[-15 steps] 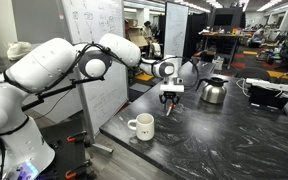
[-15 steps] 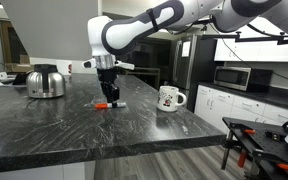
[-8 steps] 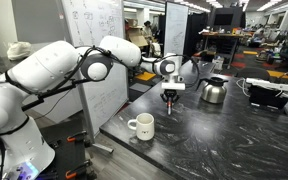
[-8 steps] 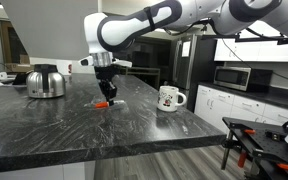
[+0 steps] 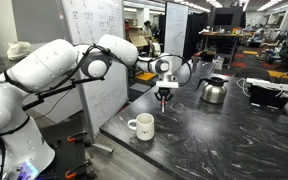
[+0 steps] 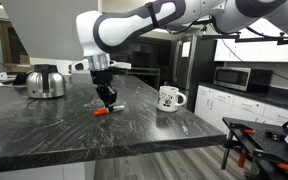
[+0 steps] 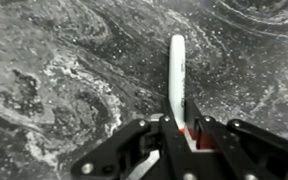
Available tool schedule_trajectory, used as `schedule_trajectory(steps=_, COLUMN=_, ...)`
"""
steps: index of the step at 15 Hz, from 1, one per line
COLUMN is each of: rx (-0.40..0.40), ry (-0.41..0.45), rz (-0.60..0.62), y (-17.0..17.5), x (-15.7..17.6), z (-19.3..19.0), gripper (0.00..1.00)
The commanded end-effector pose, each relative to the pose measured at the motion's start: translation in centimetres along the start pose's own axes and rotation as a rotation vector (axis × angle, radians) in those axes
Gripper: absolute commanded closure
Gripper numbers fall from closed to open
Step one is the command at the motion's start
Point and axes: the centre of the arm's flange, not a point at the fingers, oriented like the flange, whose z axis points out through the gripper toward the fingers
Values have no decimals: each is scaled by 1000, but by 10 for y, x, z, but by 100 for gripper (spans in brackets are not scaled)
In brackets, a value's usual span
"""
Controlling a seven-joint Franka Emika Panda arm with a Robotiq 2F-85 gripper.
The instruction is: Move the marker closer to the cup
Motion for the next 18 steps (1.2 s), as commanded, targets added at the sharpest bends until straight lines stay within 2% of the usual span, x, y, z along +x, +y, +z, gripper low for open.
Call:
schedule_trajectory(steps=1, rx=-28, ry=-47, rz=-25, y=-44, x=-13, z=1, gripper=95)
schedule_trajectory(steps=7, rx=7, ry=-61, rz=-117, y=-91, x=-37, z=0, gripper=95)
schedule_trajectory(steps=13, rx=-60, ry=-44, rz=-147, y=-119, x=-57, z=-4, gripper=95)
schedule_trajectory(steps=14, rx=-56, ry=-45, rz=-157, y=-123, x=-61, z=-4, gripper=56)
schedule_trajectory(steps=16, rx=-49, ry=-38, rz=-172, y=-130, x=-67, z=-6, gripper=48)
schedule_trajectory(steps=18, rx=-76, ry=-18, rz=-169, y=-134, x=-71, z=-10, gripper=33)
